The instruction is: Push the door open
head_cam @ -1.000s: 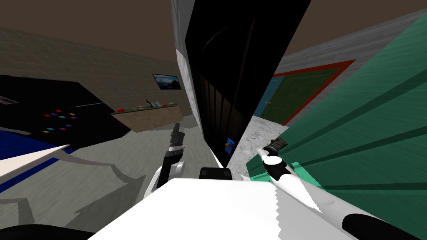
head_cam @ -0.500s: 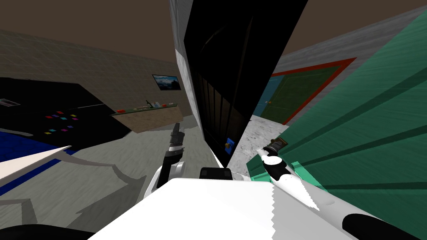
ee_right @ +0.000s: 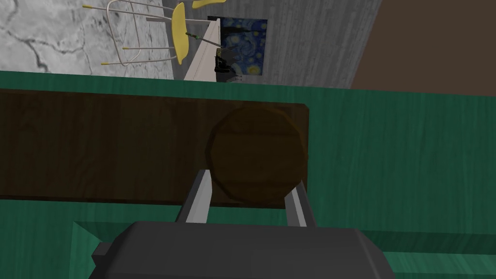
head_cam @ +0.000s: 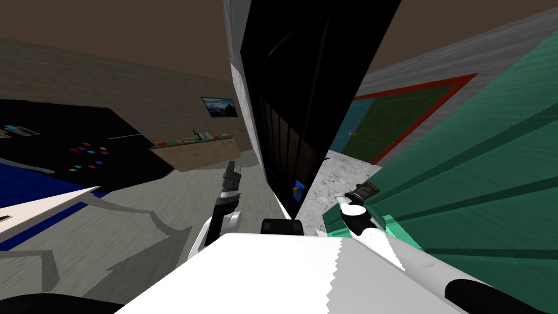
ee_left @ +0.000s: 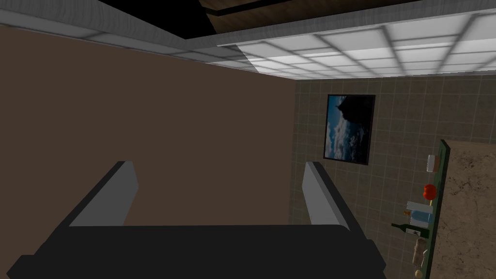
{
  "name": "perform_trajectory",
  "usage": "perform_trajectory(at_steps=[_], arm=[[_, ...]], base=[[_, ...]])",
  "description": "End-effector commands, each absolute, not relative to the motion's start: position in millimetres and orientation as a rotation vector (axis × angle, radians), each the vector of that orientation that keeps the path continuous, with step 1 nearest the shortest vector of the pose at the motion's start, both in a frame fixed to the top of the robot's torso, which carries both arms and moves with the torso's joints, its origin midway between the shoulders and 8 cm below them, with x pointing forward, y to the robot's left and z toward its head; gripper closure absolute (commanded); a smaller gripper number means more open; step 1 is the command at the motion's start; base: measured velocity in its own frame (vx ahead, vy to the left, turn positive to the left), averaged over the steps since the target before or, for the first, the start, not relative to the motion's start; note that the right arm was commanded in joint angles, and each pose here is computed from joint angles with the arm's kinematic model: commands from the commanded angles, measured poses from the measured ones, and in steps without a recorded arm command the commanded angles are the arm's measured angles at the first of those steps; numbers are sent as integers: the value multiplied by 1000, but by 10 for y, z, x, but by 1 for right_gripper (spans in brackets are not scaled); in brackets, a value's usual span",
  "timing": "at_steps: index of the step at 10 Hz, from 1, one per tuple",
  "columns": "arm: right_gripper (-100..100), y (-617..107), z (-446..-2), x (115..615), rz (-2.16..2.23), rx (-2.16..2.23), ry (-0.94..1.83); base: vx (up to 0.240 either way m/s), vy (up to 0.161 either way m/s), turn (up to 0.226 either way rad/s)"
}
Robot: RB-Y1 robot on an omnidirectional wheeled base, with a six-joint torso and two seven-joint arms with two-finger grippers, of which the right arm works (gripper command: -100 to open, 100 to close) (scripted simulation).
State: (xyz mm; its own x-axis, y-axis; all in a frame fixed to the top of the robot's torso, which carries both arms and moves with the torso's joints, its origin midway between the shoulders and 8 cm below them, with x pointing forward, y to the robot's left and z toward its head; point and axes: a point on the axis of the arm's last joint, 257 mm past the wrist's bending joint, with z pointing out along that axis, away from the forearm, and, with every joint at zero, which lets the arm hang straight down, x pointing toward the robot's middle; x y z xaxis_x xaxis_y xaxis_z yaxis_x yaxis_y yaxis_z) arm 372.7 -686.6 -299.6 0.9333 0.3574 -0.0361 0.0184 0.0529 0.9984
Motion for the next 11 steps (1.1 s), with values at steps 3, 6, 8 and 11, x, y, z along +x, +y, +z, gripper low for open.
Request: perform_trajectory(at_steps=[3,6,8,11], arm=[[100,-6965,-2883,3707,256,1474,292],[100,-7087,-2771,3447,190,1460,189],[100,-7087,-2771,3447,190,1460,189],[100,-7113,-2774,3337,167,1466,164]], base=[[5,-6,-16],[7,-65,82],[15,-52,-4],[3,-32,24]])
